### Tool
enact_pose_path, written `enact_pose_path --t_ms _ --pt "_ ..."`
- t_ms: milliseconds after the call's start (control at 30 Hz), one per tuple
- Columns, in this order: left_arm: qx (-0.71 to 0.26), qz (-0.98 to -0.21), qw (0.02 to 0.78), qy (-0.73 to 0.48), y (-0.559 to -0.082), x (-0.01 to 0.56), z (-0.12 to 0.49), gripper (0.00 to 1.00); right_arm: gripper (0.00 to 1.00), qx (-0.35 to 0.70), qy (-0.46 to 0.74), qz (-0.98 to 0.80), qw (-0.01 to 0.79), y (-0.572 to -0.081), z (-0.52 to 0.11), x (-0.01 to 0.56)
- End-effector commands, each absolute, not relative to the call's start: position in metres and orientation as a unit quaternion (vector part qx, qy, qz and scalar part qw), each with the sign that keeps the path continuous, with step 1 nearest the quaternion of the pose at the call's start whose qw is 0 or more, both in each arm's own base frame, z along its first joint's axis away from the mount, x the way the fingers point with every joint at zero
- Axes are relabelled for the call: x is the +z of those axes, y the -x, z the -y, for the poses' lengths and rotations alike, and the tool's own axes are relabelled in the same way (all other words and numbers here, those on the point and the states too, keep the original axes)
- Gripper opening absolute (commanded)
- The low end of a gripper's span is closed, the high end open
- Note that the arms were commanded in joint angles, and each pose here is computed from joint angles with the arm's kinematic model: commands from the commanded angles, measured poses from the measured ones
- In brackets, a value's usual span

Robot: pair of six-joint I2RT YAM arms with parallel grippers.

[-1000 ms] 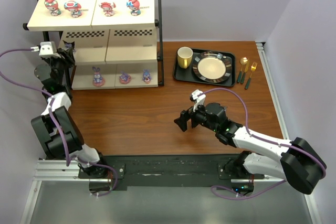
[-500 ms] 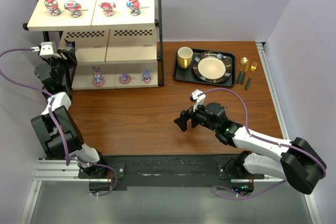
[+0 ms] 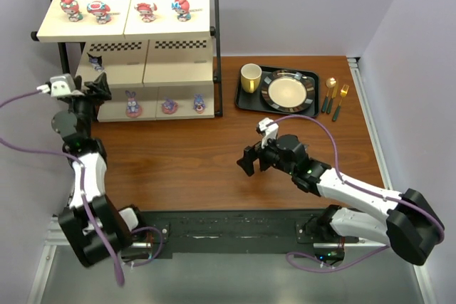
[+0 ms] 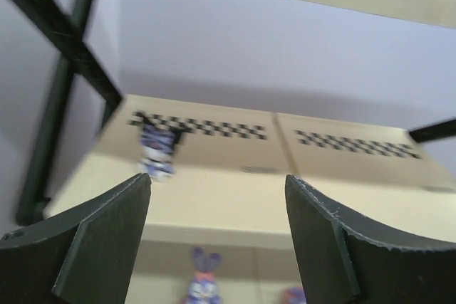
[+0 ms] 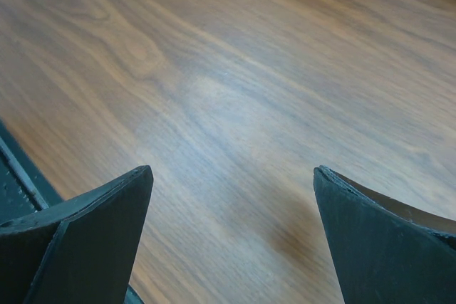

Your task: Place and organize the plastic toys onto the shelf

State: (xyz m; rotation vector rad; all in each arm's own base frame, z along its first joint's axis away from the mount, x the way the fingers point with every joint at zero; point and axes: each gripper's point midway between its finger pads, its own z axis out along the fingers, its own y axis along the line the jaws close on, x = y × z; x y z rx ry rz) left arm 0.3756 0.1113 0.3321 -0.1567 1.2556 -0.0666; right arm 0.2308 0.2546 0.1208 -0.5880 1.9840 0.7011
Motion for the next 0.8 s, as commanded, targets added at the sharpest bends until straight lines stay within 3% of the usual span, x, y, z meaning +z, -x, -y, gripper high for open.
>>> enact_pose_path --t_ms 0,267,467,633,767 --pt "-0.099 -0.632 0.765 0.075 -0.363 0.299 -0.053 0.81 0.98 0.219 0.209 -0.841 0.449 -0.237 -0.23 0.128" --pt "-0.182 -0.729 0.659 -0.03 -0.322 0.223 0.058 0.83 0.99 0.104 0.124 -0.888 0.431 -0.24 -0.171 0.118" --pt "-0.191 -0.744 0.626 -0.135 -0.289 0.21 0.105 0.84 0.97 0.043 0.048 -0.904 0.422 -0.254 -0.114 0.115" --pt "-0.206 -0.728 0.633 -0.163 -0.277 0.22 0.121 0.84 0.94 0.055 -0.056 -0.908 0.412 -0.269 -0.07 0.111" --pt "-0.211 -0.725 0.63 -0.18 -0.27 0.223 0.13 0.84 0.92 0.13 -0.134 -0.902 0.39 -0.276 -0.06 0.102"
